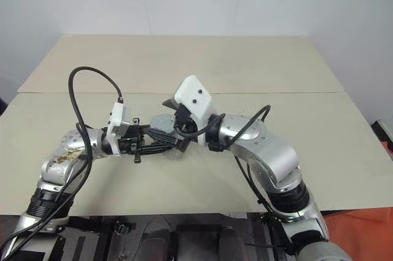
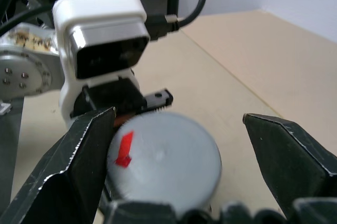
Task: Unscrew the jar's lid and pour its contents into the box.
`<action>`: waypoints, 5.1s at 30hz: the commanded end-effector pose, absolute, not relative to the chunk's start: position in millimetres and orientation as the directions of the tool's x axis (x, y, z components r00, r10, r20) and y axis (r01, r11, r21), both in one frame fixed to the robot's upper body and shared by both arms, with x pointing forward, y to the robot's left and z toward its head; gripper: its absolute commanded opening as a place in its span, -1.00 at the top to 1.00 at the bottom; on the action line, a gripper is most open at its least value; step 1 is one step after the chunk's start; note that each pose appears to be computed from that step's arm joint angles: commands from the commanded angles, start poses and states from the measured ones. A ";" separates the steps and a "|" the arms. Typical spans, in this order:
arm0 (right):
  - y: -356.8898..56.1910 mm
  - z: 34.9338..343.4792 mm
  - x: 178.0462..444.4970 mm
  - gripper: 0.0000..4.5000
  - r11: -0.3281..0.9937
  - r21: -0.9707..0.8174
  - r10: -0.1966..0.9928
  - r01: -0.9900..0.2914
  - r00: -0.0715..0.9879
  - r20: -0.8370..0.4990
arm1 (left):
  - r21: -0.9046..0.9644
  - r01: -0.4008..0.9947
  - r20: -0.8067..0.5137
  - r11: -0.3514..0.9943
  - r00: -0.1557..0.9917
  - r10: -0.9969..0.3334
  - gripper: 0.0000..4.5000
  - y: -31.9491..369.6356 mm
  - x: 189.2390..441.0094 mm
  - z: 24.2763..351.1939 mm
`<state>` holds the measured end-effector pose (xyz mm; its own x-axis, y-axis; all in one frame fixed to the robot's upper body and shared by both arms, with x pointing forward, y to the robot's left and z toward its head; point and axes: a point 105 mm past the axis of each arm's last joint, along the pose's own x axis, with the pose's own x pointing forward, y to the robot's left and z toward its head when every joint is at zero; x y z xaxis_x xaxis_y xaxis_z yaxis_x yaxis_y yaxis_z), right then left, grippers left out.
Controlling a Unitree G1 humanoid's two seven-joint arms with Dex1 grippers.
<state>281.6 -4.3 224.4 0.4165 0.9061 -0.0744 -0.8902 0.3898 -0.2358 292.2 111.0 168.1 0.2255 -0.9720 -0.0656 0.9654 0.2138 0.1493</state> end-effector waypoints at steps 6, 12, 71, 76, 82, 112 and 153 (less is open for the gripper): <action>-41.8 229.5 305.4 -0.98 0.537 -0.263 0.820 -0.802 0.570 -0.063 | 0.213 0.957 -0.033 0.195 0.206 -0.978 0.15 116.9 280.8 185.9; -56.1 231.2 308.9 -0.98 0.572 -0.258 0.796 -0.779 0.603 -0.055 | 0.213 0.957 -0.034 0.195 0.207 -0.978 0.15 117.8 279.5 186.2; 0.4 243.9 294.8 -0.98 0.422 -0.277 0.900 -0.863 0.435 0.018 | 0.257 0.933 0.006 0.252 0.259 -0.966 0.15 105.0 301.5 189.3; -9.5 242.3 298.8 -0.98 0.456 -0.263 0.883 -0.850 0.469 0.017 | 0.257 0.933 -0.001 0.251 0.260 -0.966 0.15 108.6 300.6 188.7; -30.2 242.1 304.0 -0.98 0.509 -0.246 0.853 -0.825 0.522 0.015 | 0.255 0.934 -0.009 0.250 0.261 -0.965 0.15 112.1 299.3 187.3; -40.9 250.2 270.5 -0.98 0.418 -0.254 0.905 -0.872 0.423 0.036 | 0.252 0.926 0.008 0.281 0.289 -0.957 0.15 106.2 307.1 184.3; -65.7 252.1 295.4 -0.98 0.491 -0.293 0.865 -0.820 0.499 0.052 | 0.267 0.921 0.016 0.283 0.290 -0.957 0.15 113.8 304.2 190.5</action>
